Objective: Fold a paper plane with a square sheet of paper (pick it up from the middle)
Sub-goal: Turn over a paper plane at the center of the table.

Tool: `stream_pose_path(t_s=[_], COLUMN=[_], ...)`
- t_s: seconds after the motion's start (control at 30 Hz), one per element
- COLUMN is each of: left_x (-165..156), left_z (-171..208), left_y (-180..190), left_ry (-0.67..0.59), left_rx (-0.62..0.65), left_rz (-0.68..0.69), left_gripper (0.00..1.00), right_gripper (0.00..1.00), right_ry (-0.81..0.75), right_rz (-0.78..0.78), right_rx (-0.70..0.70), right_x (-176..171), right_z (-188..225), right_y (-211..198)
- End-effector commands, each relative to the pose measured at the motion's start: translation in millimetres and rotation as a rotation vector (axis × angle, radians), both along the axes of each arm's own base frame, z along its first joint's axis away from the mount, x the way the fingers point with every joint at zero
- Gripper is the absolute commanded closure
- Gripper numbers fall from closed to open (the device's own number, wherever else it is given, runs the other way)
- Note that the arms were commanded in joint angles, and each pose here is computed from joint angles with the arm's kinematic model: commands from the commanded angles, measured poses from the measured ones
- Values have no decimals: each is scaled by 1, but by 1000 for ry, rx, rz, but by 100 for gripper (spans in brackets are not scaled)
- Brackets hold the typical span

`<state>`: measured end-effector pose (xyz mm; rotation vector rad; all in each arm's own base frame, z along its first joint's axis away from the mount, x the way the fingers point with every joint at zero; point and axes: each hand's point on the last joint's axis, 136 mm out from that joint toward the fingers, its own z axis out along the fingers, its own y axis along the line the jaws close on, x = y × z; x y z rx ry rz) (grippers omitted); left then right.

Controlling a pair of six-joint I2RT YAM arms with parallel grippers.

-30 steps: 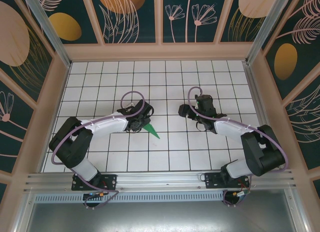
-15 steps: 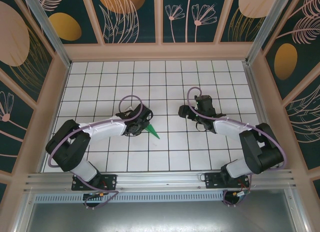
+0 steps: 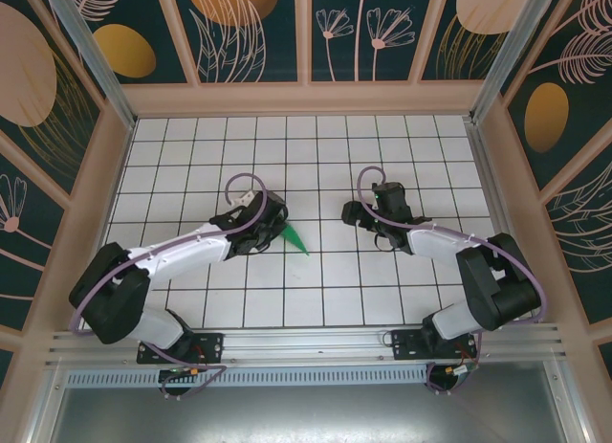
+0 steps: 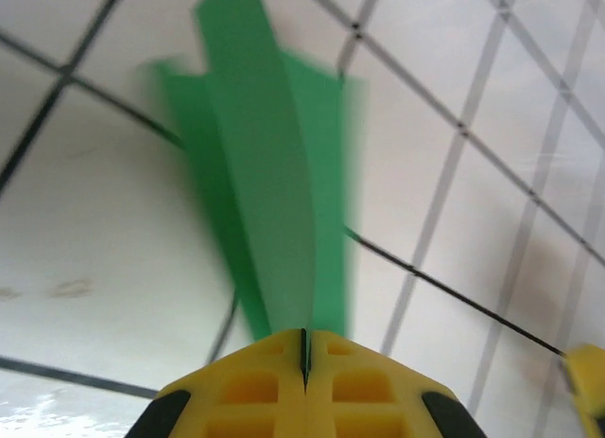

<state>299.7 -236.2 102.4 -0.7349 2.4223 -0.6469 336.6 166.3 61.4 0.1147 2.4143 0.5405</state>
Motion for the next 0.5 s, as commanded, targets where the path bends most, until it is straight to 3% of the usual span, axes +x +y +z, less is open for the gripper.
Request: stream_pose_path(t_s=[0.0,0.23,0.47], left_x=[13,13,9], left_z=[50,49,23], left_y=[-29,-63,-102], left_ry=[-164,-250,-255], left_rx=[-105,-211,-303], left_rz=[-120,-282,-458], left_gripper=[100,100,100], right_gripper=[10,11,15], right_ry=[-37,-105,-146], right_rz=[-72,-148,-18], right_rx=[16,87,159], right_x=[7,6,-10], right_z=[10,28,45], right_y=[-13,-39,-24])
